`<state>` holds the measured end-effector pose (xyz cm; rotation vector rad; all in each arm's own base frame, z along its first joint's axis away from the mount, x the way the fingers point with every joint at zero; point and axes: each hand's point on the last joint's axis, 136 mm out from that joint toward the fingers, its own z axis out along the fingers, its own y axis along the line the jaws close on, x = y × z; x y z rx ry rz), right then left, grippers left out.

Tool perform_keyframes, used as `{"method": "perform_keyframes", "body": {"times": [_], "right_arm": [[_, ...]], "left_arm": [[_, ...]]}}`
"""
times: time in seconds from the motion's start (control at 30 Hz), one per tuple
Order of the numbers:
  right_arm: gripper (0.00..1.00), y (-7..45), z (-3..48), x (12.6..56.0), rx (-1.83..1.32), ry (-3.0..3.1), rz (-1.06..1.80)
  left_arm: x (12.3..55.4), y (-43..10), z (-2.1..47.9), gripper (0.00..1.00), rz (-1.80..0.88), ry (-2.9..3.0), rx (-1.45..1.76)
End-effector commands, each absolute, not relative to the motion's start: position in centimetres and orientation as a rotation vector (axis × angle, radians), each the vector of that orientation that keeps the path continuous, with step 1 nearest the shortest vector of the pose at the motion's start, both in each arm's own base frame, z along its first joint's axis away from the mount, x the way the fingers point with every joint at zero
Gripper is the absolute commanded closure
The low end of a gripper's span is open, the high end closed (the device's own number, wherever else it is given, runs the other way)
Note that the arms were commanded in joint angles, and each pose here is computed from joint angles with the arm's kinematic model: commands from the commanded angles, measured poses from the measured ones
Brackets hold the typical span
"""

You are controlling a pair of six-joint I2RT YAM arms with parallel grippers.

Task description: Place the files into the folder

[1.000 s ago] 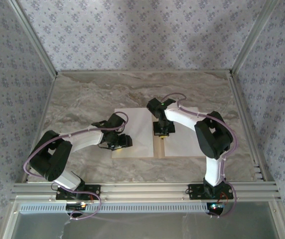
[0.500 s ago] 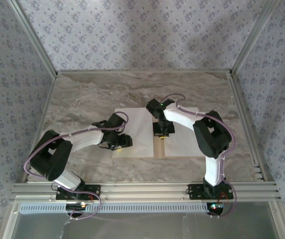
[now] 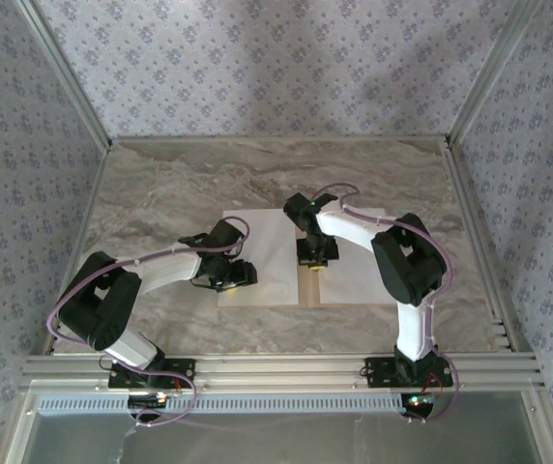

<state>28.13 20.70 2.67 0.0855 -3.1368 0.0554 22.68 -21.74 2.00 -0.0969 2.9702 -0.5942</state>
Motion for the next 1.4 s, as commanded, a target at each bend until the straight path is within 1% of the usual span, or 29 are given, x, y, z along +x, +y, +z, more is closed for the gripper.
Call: {"method": "perform_keyframes", "body": {"times": [0.0,0.23,0.47,0.87,1.37], "right_arm": [[0.95,18.6,-0.7,26.4,0.055,-3.032,0.195],[0.95,18.4,-1.5,26.1,0.054,-3.016,0.209],[0.95,19.1,-1.4,26.2,0.050,-3.021,0.158],[0.95,20.4,0.6,27.4,0.057,-3.062,0.080],[0.95,20.4,3.0,28.0,0.046,-3.099,0.029]], "left_arm": [[19.3,-18.0,-2.0,0.44,-0.338,3.131,-0.100],[19.1,-18.0,-2.1,0.44,-0.339,3.131,-0.101],[19.2,-18.0,-1.9,0.44,-0.337,3.130,-0.103],[19.1,-17.8,-2.0,0.44,-0.326,3.135,-0.107],[19.1,-17.7,-2.0,0.44,-0.319,3.134,-0.107]]}}
